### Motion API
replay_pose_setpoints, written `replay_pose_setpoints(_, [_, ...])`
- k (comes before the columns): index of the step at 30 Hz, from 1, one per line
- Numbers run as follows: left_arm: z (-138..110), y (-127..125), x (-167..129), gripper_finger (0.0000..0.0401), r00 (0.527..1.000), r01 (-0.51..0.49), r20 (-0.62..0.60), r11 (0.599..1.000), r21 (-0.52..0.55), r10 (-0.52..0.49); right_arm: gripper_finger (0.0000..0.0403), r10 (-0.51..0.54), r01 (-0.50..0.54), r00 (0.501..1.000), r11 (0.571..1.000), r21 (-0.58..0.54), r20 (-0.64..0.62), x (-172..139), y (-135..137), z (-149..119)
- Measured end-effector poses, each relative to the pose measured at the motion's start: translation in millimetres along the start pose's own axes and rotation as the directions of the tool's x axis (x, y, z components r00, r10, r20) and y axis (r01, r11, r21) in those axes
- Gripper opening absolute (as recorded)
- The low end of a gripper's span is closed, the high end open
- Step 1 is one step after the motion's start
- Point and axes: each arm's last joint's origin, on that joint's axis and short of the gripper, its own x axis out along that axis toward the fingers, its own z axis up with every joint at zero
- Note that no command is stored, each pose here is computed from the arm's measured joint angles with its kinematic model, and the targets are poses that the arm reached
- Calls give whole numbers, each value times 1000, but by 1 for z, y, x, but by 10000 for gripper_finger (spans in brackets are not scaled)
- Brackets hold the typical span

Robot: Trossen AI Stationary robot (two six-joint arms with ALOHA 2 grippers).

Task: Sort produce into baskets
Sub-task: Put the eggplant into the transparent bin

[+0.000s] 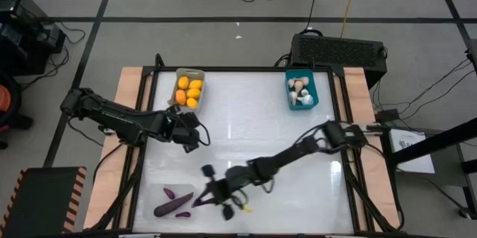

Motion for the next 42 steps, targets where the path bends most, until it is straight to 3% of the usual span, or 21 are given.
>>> replay_pose_setpoints(5, [-6,5,-1,192,998,-38,-49,999,-17,37,38,-14,14,1000,1000,-10,-2,36,-20,-4])
replay_pose_setpoints(12, [-7,6,-2,192,997,-56,-52,998,-7,55,39,-34,38,999,995,90,-41,60,-38,-26])
replay_pose_setpoints(21, [-7,7,-2,192,997,-67,-46,998,1,67,110,-41,50,995,994,101,-88,59,-45,-29])
replay_pose_setpoints(27, [-7,7,-2,192,997,-68,-46,998,2,68,153,-40,54,988,994,91,-150,45,-49,-2])
replay_pose_setpoints(30, [-7,6,-2,192,997,-67,-45,998,0,67,162,-27,51,967,995,88,-253,33,-50,12])
replay_pose_setpoints(33, [-5,5,-2,192,998,-49,-31,999,-8,49,164,3,44,907,994,102,-421,13,-47,23])
replay_pose_setpoints(35, [-3,2,-2,192,1000,-12,-18,1000,-1,12,164,33,40,837,992,122,-546,-6,-43,31])
replay_pose_setpoints(42, [8,-12,-4,192,980,189,51,981,31,-191,164,123,44,511,985,169,-851,-60,-16,41])
